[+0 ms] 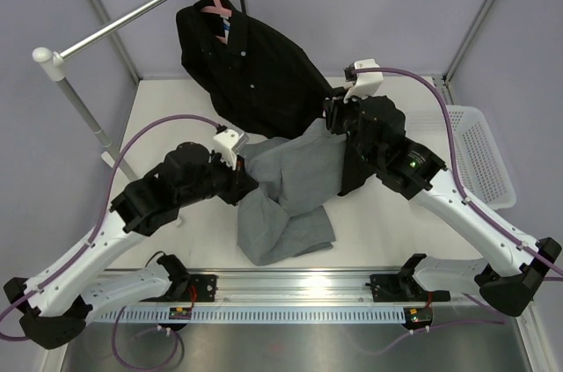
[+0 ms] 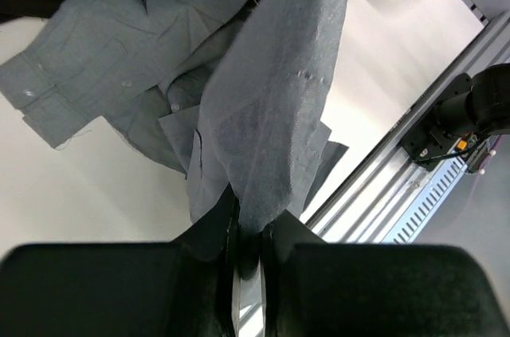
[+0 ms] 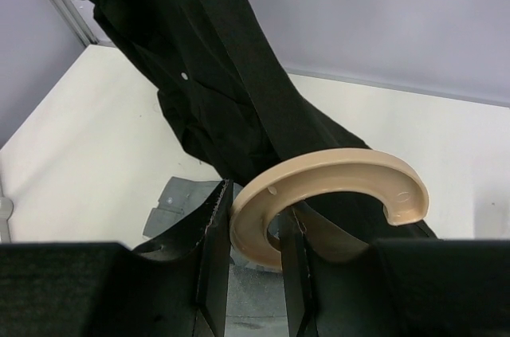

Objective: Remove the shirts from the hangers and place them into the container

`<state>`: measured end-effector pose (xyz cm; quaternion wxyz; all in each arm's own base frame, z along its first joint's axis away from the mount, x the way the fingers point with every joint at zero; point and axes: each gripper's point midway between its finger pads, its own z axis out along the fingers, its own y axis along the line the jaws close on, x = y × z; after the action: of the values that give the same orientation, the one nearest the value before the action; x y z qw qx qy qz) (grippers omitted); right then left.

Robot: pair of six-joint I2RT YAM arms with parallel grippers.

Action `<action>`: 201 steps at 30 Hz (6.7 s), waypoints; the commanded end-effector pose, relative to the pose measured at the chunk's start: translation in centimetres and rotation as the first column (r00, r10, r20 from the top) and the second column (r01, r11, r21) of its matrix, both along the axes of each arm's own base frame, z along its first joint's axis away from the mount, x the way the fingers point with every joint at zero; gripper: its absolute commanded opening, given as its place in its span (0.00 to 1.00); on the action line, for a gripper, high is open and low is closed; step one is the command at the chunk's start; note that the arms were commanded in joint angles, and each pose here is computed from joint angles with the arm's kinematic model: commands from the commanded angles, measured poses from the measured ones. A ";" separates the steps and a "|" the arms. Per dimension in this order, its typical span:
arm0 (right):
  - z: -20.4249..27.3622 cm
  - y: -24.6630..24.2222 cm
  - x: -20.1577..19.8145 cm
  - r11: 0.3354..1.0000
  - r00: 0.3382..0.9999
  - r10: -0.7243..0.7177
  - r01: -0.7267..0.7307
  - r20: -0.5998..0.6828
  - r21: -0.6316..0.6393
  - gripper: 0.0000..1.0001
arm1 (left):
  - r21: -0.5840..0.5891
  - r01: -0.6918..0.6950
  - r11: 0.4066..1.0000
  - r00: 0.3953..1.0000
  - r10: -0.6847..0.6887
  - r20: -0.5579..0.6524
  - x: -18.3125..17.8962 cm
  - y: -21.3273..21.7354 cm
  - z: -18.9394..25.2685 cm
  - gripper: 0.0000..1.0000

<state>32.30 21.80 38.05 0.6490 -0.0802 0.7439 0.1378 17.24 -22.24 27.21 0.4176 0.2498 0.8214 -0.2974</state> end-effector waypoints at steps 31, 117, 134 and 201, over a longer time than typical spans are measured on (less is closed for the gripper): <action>4.7 -10.6 -0.9 0.921 0.918 -0.388 0.384 0.077 0.062 0.00 | -0.083 -0.603 0.794 0.795 0.606 0.018 -0.5 13.3 -3.1 0.00; 0.6 -1.3 1.0 0.998 0.990 -0.040 0.047 0.136 -0.045 0.00 | 0.029 -0.156 0.987 0.983 0.152 0.105 4.0 -2.5 7.6 0.00; 2.9 -4.3 1.2 0.967 0.965 -0.246 0.238 0.087 0.090 0.00 | -0.060 -0.279 0.958 0.949 0.285 0.134 -0.2 6.0 4.4 0.00; -5.5 1.6 -7.9 0.966 0.971 0.211 -0.191 -0.110 0.174 0.85 | 0.046 -0.099 0.994 0.993 0.096 0.063 -0.7 2.0 2.9 0.00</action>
<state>24.93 25.35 33.32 0.5938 -0.1449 0.7442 0.2694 15.77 -21.42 29.82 0.4268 0.2614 0.8241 -0.2654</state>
